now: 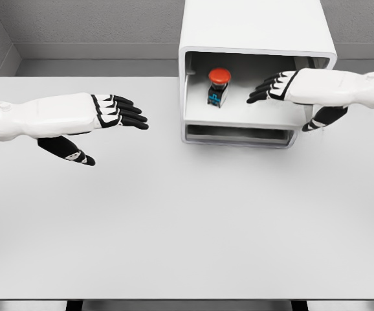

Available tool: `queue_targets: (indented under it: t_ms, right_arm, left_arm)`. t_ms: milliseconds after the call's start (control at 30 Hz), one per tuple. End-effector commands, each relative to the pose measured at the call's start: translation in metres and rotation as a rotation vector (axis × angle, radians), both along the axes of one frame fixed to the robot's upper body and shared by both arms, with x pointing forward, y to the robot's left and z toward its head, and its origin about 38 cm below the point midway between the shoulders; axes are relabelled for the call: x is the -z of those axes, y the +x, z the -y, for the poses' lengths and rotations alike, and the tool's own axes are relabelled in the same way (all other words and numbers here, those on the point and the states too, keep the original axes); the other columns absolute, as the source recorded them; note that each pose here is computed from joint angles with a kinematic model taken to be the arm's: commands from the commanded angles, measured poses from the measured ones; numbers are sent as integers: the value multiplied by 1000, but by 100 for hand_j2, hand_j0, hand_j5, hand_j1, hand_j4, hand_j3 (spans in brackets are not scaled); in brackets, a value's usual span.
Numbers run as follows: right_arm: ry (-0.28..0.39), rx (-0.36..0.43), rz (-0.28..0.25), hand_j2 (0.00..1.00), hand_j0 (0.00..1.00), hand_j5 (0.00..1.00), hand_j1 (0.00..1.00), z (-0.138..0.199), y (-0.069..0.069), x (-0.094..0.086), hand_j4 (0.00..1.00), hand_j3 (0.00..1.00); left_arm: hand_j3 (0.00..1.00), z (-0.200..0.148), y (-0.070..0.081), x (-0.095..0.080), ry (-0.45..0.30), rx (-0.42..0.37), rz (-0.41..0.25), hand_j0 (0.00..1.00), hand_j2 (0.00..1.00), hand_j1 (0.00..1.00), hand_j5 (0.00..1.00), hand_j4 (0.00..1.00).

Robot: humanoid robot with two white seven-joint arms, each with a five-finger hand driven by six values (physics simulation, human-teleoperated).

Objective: Slide open multi-storey tabletop storage cabinets and put open load switch and slide close multi-storey tabletop storage cabinets

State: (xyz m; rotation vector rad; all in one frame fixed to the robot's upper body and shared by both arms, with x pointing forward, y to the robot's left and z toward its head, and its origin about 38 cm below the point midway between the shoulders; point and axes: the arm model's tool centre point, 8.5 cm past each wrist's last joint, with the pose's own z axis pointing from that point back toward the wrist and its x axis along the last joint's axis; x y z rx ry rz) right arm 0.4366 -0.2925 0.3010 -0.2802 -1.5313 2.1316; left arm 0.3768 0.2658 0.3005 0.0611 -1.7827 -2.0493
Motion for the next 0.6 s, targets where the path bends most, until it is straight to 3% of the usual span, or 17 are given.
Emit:
queue_targets:
  t_ms: [0, 67, 133, 267, 433, 567]
  right_arm:
    - [7, 16, -7, 100, 100, 100, 100, -3, 9, 7, 100, 100]
    - [0, 0, 3, 100, 100, 100, 100, -5, 4, 4, 100, 100]
    - [-19, -51, 32, 100, 100, 100, 100, -14, -10, -6, 100, 100]
    - [-28, -65, 86, 100, 100, 100, 100, -4, -31, -24, 100, 100]
    - [-26, -91, 27, 100, 100, 100, 100, -13, -37, 0, 100, 100]
    - [-25, -96, 14, 100, 100, 100, 100, -15, -37, 5, 100, 100]
  left_arm:
    - [100, -1, 0, -1, -4, -4, -4, 100, 100, 100, 100, 100]
    - [100, -1, 0, 0, -4, -4, -5, 100, 100, 100, 100, 100]
    - [100, -1, 0, 1, -3, -3, -8, 100, 100, 100, 100, 100]
    - [100, -1, -1, 2, -2, -3, -11, 100, 100, 100, 100, 100]
    - [100, -1, -1, 4, -1, -4, -15, 100, 100, 100, 100, 100]
    - [100, -2, -1, 4, 0, -5, -17, 100, 100, 100, 100, 100]
